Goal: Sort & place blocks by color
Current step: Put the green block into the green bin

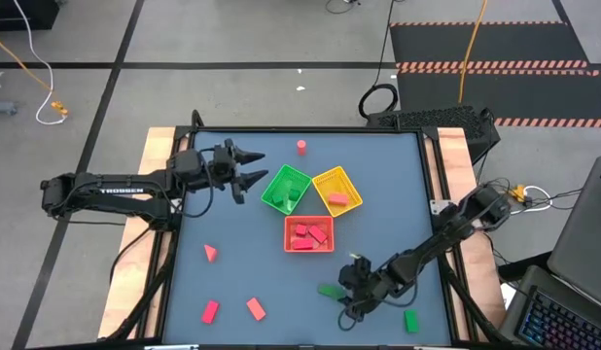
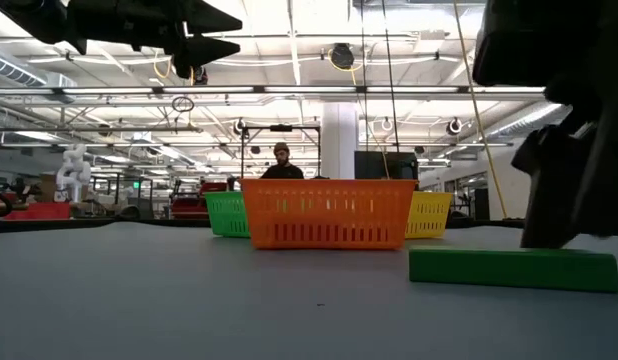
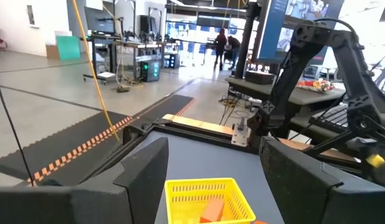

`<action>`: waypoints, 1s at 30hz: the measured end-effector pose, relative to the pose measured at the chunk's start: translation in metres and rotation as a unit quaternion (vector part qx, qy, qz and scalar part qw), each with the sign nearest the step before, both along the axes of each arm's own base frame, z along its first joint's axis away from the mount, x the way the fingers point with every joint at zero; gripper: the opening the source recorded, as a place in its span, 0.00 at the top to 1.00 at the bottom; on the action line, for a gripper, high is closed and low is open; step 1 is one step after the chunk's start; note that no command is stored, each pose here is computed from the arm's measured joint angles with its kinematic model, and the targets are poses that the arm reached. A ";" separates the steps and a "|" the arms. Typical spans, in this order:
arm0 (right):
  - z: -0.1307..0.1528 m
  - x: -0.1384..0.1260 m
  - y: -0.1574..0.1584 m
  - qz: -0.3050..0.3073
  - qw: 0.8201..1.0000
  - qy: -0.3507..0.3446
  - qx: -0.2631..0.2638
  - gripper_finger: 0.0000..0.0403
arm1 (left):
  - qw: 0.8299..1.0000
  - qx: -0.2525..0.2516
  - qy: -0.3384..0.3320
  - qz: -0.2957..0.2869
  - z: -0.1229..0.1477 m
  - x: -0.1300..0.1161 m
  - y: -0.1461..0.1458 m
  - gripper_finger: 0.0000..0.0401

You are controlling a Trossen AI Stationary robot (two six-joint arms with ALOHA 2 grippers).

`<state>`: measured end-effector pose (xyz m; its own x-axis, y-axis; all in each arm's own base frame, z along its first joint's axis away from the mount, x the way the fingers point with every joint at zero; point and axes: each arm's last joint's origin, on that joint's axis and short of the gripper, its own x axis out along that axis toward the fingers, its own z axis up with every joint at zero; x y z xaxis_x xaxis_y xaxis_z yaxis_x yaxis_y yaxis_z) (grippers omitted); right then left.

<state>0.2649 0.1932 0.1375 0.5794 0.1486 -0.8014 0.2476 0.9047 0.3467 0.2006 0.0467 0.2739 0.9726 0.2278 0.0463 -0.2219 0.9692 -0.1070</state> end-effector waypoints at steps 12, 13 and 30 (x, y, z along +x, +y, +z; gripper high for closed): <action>-0.014 0.026 0.017 0.013 0.992 0.044 -0.116 0.45 | 1.000 0.007 0.003 -0.018 0.000 0.000 -0.001 0.37; -0.015 0.026 0.017 0.014 0.991 0.049 -0.121 0.48 | 1.000 0.004 0.004 -0.022 -0.001 0.000 -0.001 0.37; 0.055 0.032 -0.017 0.090 0.961 -0.061 -0.252 0.76 | 0.994 -0.056 0.065 -0.074 -0.014 0.003 -0.021 0.37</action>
